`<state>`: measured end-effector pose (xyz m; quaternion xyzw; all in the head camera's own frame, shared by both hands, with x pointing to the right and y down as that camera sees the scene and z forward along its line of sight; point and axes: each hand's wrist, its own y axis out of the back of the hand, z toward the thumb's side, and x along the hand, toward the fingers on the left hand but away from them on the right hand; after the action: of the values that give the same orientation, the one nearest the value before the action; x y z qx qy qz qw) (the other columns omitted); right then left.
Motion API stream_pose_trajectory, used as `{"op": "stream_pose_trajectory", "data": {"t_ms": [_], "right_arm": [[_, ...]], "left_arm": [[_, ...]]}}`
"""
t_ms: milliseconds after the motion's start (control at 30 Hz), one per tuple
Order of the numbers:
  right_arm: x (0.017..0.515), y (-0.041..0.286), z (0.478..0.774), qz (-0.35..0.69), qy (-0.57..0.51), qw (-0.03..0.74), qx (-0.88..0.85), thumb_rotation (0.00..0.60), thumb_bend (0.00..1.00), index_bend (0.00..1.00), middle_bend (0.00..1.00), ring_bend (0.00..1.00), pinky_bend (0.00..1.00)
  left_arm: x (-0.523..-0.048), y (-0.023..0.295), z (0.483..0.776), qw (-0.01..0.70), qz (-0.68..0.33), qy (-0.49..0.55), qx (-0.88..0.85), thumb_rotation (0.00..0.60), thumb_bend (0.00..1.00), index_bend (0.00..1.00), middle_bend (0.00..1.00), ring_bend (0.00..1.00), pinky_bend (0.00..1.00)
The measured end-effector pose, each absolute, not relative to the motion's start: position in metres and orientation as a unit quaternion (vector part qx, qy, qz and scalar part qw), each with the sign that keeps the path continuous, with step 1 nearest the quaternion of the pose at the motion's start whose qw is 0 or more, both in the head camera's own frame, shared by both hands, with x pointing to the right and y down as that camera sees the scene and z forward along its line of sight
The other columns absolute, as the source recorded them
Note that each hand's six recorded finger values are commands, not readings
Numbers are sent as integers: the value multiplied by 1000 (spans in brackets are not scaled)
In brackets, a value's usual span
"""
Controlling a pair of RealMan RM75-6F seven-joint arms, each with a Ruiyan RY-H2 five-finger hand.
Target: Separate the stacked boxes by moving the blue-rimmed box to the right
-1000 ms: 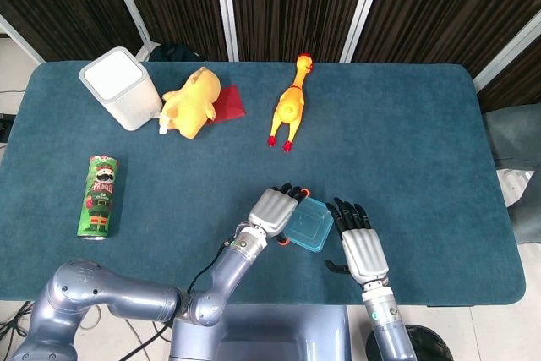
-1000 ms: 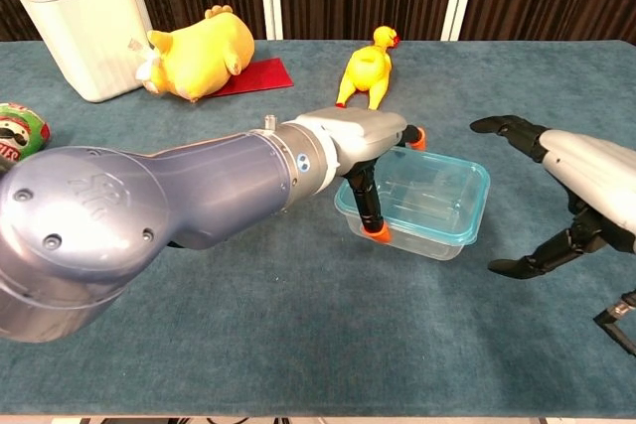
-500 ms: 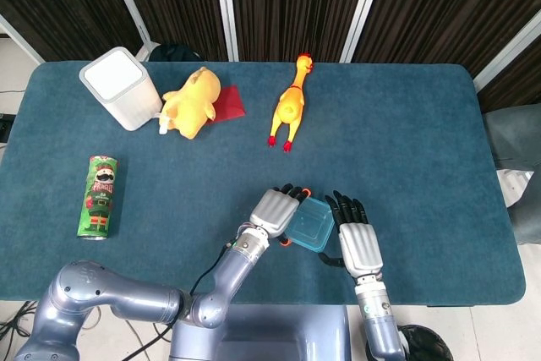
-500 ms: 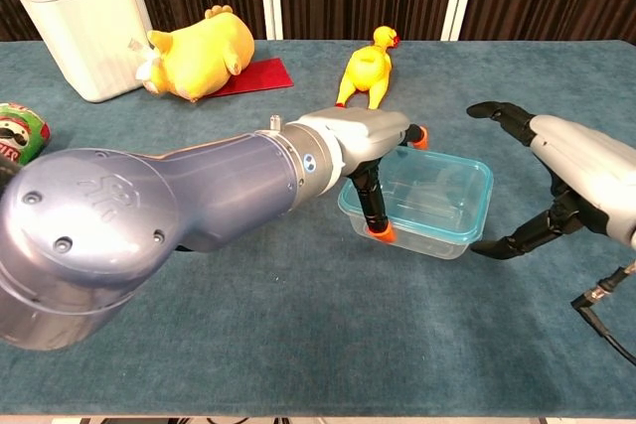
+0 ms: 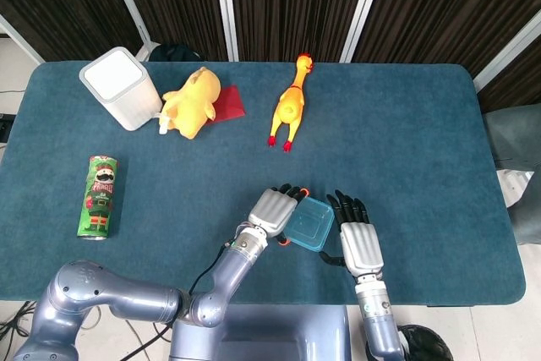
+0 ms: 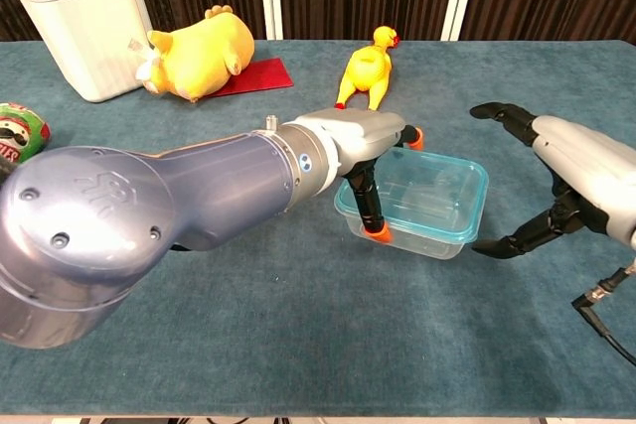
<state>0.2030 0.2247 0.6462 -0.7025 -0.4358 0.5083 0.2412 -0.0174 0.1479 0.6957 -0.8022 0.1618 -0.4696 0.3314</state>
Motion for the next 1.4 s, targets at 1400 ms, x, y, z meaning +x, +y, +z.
{"op": "stream_pose_trajectory", "data": {"t_ms": [1400], "right_arm": [[199, 228, 647, 506, -448, 214, -705, 600, 147, 0, 0, 0, 0]], "left_arm": [[-13, 152, 696, 331, -469, 161, -803, 600, 124, 202, 233, 172, 313]]}}
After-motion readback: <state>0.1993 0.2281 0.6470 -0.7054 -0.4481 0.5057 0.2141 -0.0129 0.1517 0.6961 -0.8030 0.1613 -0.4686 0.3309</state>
